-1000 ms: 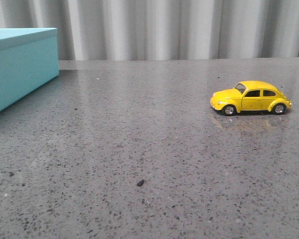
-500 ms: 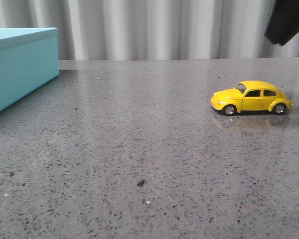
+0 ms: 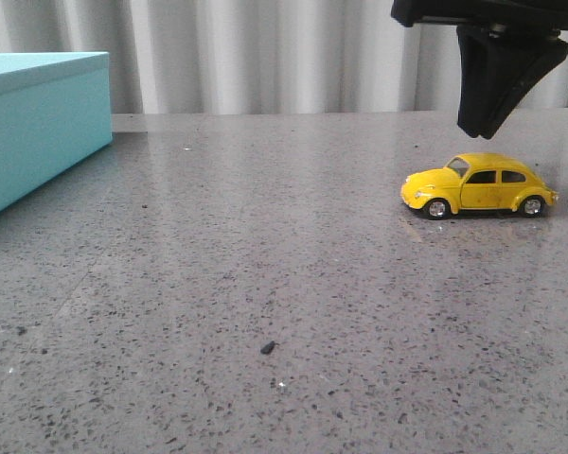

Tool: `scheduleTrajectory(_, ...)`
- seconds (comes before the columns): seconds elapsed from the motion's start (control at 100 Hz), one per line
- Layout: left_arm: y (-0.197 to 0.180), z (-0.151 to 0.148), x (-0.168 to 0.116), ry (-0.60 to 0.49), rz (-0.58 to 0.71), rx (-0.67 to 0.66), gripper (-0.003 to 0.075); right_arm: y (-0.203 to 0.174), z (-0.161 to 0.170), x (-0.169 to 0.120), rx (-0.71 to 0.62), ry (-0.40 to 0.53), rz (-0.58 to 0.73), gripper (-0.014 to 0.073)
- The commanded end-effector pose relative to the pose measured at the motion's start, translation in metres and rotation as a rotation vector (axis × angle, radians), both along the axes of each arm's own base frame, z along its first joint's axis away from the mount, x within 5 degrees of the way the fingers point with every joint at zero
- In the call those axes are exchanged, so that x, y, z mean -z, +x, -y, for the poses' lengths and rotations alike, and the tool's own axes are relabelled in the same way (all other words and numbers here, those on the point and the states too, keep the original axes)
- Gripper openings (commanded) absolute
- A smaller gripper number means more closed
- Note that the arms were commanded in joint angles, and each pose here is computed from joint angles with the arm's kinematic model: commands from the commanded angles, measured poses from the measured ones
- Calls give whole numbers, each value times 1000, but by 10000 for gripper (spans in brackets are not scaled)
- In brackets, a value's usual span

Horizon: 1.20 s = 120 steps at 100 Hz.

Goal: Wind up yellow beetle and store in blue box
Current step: 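Lower the right gripper onto the roof of the yellow car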

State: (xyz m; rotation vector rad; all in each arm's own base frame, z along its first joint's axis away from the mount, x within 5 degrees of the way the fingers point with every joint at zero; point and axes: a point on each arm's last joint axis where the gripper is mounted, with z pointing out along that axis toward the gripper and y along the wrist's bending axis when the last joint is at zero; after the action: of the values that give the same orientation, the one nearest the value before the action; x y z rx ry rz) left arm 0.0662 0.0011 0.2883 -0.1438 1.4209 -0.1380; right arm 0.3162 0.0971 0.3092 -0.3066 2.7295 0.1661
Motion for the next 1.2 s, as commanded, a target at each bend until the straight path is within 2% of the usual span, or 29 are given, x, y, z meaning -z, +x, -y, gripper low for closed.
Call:
scheduleTrajectory(0.0, -1, -2, -18, -4, 91, -18, -21, -2, 2, -23, 4, 12, 89, -60)
scheduleTrajectory(0.11, -1, -2, -18, -4, 91, -18, -21, -1, 5, -22, 12, -25, 89, -60)
scheduleTrajectory(1.19, -1, -1, -17, -3, 82, -15, -21, 2, 4, -16, 19, -23, 63, -61)
